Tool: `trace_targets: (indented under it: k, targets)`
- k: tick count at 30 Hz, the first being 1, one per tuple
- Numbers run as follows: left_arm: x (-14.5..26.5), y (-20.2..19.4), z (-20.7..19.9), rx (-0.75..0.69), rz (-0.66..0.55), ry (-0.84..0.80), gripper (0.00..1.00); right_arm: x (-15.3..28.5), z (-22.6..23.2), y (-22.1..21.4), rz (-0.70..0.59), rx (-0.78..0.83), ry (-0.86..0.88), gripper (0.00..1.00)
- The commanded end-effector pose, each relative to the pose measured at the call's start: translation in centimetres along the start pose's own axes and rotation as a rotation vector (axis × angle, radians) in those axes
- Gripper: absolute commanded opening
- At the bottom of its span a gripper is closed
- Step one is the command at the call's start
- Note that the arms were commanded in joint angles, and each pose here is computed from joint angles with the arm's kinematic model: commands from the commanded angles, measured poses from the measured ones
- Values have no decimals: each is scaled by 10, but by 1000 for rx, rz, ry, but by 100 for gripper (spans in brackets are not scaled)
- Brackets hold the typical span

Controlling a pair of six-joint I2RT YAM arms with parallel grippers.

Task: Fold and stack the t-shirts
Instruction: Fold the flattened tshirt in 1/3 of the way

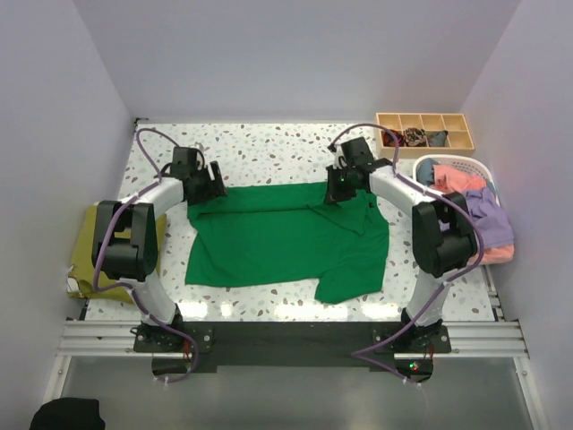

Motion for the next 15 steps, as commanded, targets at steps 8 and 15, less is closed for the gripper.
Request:
trace_targets:
  k: [8,15]
  targets:
    - [-5,4,-7,-8,-26,-37,78,10,77,-67,190,-3,224,7]
    - [-6,3,-6,-8,-18,-31,78,44,81,-57,126,77,137,54]
Point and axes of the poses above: each gripper's point midway between its finger pads, its own x axis back along the fingers, its own z axis along the line the jaws close on, y = z × x, the point moved 6 cm from there along x, back along the fingers, and after that the axes turned 7 degrees about x, right-handed, at the moved point
